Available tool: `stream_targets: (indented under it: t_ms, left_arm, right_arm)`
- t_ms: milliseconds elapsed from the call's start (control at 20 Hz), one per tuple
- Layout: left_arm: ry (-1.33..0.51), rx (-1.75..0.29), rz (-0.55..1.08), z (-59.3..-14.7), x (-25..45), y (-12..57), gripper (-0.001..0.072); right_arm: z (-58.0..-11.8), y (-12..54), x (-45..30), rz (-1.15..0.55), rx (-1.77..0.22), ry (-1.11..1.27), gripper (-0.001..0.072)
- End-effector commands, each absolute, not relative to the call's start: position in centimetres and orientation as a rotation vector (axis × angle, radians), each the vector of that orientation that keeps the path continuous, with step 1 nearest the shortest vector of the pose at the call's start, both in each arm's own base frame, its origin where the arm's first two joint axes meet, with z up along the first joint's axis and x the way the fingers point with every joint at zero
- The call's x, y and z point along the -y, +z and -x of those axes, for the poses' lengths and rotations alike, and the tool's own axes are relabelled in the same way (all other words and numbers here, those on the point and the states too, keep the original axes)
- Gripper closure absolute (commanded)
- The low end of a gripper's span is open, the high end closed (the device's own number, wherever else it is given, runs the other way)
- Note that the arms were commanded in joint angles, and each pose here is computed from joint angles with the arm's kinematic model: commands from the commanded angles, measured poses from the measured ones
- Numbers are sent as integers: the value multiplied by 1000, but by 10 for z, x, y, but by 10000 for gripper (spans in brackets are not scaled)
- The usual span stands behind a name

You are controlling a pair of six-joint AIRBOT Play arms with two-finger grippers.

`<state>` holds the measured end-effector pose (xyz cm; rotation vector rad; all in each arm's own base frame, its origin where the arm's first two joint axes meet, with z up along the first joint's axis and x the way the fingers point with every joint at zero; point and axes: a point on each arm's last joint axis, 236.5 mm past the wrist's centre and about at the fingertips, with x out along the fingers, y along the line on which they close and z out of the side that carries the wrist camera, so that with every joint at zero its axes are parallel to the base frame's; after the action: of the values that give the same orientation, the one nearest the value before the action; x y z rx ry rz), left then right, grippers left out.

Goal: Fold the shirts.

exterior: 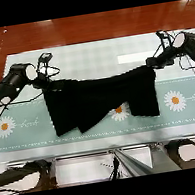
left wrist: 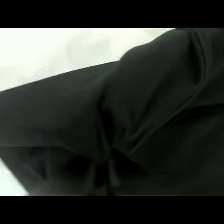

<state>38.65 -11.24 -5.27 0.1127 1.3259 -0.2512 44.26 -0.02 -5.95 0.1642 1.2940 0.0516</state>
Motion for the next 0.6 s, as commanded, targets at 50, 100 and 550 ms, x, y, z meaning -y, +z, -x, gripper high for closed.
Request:
stream_targets:
  t_ms: [50,100,550]
  left_arm:
    - [-224,-1436,-118,-366,101,-51,225]
    - [-210,-1451,-129,-360,93,-42,223]
    - [-308,-1541,395,-252,84,-16,99]
  right_arm:
    - [-443,-51,3,-139,-1282,62,350]
    - [-437,-41,4,-90,-1285,97,231]
    - [-338,-41,99,-218,-1394,-93,235]
